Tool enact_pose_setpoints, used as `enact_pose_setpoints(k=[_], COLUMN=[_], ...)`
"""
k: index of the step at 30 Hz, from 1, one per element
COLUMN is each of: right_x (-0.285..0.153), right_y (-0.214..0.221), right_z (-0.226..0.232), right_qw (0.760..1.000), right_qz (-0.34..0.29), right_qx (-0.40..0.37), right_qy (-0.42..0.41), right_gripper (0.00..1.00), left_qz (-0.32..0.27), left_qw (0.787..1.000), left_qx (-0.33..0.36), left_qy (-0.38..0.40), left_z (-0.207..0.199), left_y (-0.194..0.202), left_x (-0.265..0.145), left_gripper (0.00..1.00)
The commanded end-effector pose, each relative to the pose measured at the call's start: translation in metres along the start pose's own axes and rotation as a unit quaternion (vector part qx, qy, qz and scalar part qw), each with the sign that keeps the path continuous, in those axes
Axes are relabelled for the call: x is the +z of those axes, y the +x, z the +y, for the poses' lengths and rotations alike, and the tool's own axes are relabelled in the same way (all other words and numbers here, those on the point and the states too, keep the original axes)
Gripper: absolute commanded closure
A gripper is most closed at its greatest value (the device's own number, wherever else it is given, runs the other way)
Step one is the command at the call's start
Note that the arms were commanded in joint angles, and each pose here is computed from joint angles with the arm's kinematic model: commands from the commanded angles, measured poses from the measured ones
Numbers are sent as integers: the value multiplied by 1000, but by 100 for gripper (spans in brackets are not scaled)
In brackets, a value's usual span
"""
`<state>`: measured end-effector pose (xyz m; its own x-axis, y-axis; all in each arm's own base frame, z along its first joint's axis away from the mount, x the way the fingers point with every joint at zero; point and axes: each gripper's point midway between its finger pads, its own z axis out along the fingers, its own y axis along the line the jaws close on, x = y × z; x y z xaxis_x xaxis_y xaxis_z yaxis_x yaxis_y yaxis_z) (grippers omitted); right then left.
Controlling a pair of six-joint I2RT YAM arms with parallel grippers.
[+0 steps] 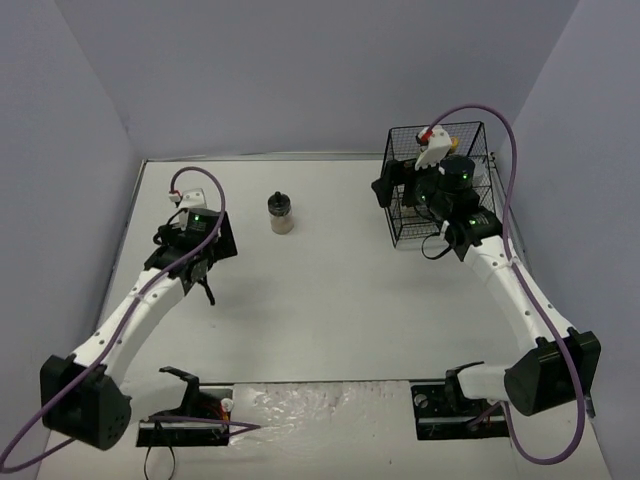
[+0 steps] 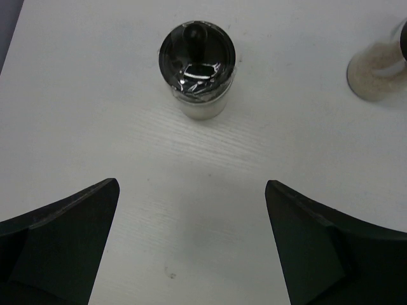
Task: Organize the condiment bottles
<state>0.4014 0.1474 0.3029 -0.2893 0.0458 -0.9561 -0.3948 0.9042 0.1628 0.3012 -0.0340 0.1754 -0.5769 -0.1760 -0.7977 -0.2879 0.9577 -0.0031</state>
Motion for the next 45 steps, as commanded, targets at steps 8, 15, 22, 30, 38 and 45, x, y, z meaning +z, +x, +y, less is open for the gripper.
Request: enact_pose_setpoints(k=[8,15,22,30,38,45], right_x=[-36,-41,-36,-30,-28,-35], right_y=[-1,6,11,15,32,37], right_z=[22,21,21,19,14,12], right_qw=[998,998,999,999,999,1000], right_qz=[-47,-44,-37,-30,-14,-14], right_qx=[4,2,2,4,7,7], right_qy=[-41,-38,-40,-39,-29,-22], right_gripper=[0,0,0,0,0,0], left_qz=[-8,26,66,70,89,88], left_qw=[997,996,997,992,949,921], left_qx=[-70,-64,-41,27,159,241], left_qy=[-35,-50,1,97,259,295], left_z=[-21,-16,-37,-99,-236,-289], left_y=[-80,-69,-49,-32,29,75], left_x=[98,131,137,96,6,-28], left_gripper=[3,3,54,90,96,83])
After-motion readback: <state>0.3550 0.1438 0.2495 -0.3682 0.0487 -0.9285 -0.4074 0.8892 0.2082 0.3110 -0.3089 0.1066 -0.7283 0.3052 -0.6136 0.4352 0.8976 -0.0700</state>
